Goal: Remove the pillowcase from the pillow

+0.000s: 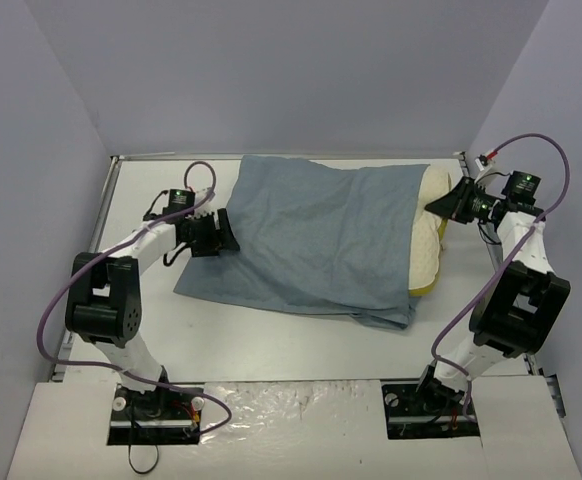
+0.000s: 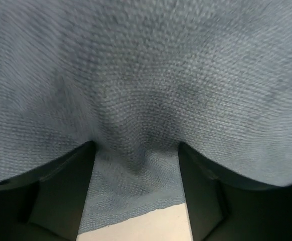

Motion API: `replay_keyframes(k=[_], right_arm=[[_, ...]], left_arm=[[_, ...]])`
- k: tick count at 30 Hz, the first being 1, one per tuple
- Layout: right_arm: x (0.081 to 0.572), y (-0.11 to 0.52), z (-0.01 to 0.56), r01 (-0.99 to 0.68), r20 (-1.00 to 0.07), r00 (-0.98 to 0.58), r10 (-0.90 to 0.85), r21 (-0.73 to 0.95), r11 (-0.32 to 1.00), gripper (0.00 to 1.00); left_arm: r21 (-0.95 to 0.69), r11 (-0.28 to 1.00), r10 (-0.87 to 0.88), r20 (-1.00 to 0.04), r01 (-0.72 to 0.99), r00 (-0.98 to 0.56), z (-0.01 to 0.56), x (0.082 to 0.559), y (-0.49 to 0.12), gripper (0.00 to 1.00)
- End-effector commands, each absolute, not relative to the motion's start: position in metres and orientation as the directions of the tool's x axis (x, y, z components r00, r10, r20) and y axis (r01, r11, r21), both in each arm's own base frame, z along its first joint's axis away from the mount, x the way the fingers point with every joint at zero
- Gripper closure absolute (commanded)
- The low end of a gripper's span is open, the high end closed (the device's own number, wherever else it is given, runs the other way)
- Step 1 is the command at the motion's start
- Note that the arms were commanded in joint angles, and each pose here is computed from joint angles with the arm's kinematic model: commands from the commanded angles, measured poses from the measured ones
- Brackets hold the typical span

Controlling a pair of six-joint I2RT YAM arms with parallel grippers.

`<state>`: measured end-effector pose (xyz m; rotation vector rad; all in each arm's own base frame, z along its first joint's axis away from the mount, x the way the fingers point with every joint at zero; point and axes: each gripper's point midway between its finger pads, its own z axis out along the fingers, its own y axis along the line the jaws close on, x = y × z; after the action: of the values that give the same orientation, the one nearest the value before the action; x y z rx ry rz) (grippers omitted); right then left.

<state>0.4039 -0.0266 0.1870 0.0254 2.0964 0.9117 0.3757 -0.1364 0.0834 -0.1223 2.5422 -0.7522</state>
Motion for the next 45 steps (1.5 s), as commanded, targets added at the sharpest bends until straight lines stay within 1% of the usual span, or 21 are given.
replay_keyframes(k=[1, 2, 4, 7, 8, 11, 15, 19, 21, 25, 29, 33, 36, 38, 39, 40, 41, 42, 43, 44, 45], right_arm=[[0.400, -0.012, 0.215, -0.401, -0.753, -0.599, 0.271, 0.576, 0.712, 1.00], [0.399, -0.012, 0.215, -0.400, -0.753, -0.599, 0.271, 0.576, 0.713, 1.00], [0.399, -0.011, 0.215, -0.405, -0.755, -0.598, 0.267, 0.573, 0.712, 1.00], [0.399, -0.011, 0.214, -0.404, -0.752, -0.602, 0.267, 0.576, 0.710, 1.00], [0.400, -0.012, 0.214, -0.404, -0.753, -0.601, 0.267, 0.575, 0.712, 1.00], [0.400, -0.013, 0.216, -0.404, -0.759, -0.596, 0.263, 0.566, 0.719, 1.00], [0.399, -0.014, 0.222, -0.412, -0.770, -0.584, 0.258, 0.555, 0.723, 1.00], [0.398, -0.013, 0.226, -0.417, -0.774, -0.579, 0.257, 0.552, 0.722, 1.00], [0.397, -0.012, 0.227, -0.418, -0.774, -0.579, 0.257, 0.552, 0.721, 1.00], [0.394, -0.018, 0.233, -0.416, -0.784, -0.565, 0.258, 0.541, 0.731, 1.00], [0.390, -0.039, 0.260, -0.419, -0.813, -0.512, 0.277, 0.517, 0.746, 1.00], [0.375, -0.062, 0.303, -0.463, -0.762, -0.506, 0.405, 0.636, 0.617, 1.00], [0.369, -0.080, 0.312, -0.455, -0.782, -0.466, 0.414, 0.613, 0.646, 1.00], [0.365, -0.077, 0.304, -0.451, -0.799, -0.456, 0.391, 0.587, 0.672, 1.00], [0.365, -0.068, 0.300, -0.460, -0.799, -0.466, 0.379, 0.585, 0.668, 1.00], [0.367, -0.063, 0.294, -0.453, -0.802, -0.472, 0.366, 0.577, 0.679, 1.00], [0.367, -0.056, 0.290, -0.448, -0.804, -0.479, 0.353, 0.569, 0.690, 1.00], [0.367, -0.029, 0.275, -0.461, -0.792, -0.525, 0.311, 0.572, 0.678, 1.00], [0.365, -0.013, 0.264, -0.462, -0.788, -0.559, 0.258, 0.555, 0.692, 1.00], [0.369, -0.006, 0.242, -0.466, -0.815, -0.567, 0.120, 0.438, 0.769, 1.00], [0.361, 0.041, 0.224, -0.518, -0.782, -0.623, 0.030, 0.441, 0.733, 1.00]], left_arm=[[-0.382, 0.923, -0.129, -0.405, 0.040, -0.905, 0.067, 0.364, -0.120, 0.36], [-0.375, 0.926, -0.123, -0.406, 0.042, -0.906, 0.066, 0.363, -0.119, 0.43], [-0.353, 0.935, -0.118, -0.414, 0.039, -0.903, 0.068, 0.363, -0.114, 0.49], [-0.339, 0.940, -0.109, -0.427, 0.048, -0.898, 0.075, 0.363, -0.112, 0.66], [-0.325, 0.945, -0.115, -0.441, 0.040, -0.890, 0.080, 0.364, -0.107, 0.78], [-0.320, 0.947, -0.137, -0.471, 0.024, -0.872, 0.090, 0.368, -0.097, 0.97], [-0.337, 0.940, -0.224, -0.510, -0.047, -0.831, 0.108, 0.378, -0.065, 0.98], [-0.426, 0.905, -0.259, -0.503, -0.025, -0.825, 0.116, 0.379, -0.072, 0.98], [-0.429, 0.903, -0.264, -0.503, -0.027, -0.823, 0.115, 0.378, -0.070, 0.98], [-0.463, 0.872, -0.415, -0.533, -0.157, -0.737, 0.123, 0.388, -0.021, 0.98], [-0.484, 0.811, -0.574, -0.551, -0.329, -0.606, 0.133, 0.390, 0.059, 0.98], [-0.476, 0.760, -0.650, -0.562, -0.443, -0.512, 0.129, 0.381, 0.103, 0.98], [-0.491, 0.757, -0.653, -0.591, -0.431, -0.474, 0.139, 0.380, 0.105, 0.98], [-0.550, 0.764, -0.644, -0.623, -0.337, -0.443, 0.156, 0.393, 0.093, 0.98], [-0.600, 0.761, -0.632, -0.604, -0.245, -0.486, 0.162, 0.399, 0.065, 0.97], [-0.616, 0.771, -0.602, -0.623, -0.161, -0.499, 0.176, 0.410, 0.050, 0.92], [-0.634, 0.765, -0.581, -0.602, -0.114, -0.548, 0.171, 0.417, 0.032, 0.81], [-0.631, 0.775, -0.533, -0.609, -0.049, -0.588, 0.174, 0.422, 0.015, 0.55], [-0.642, 0.765, -0.462, -0.613, 0.063, -0.641, 0.189, 0.427, -0.021, 0.45], [-0.647, 0.757, -0.430, -0.595, 0.087, -0.679, 0.181, 0.431, -0.035, 0.35], [-0.639, 0.755, -0.376, -0.607, 0.148, -0.700, 0.183, 0.434, -0.057, 0.22]])
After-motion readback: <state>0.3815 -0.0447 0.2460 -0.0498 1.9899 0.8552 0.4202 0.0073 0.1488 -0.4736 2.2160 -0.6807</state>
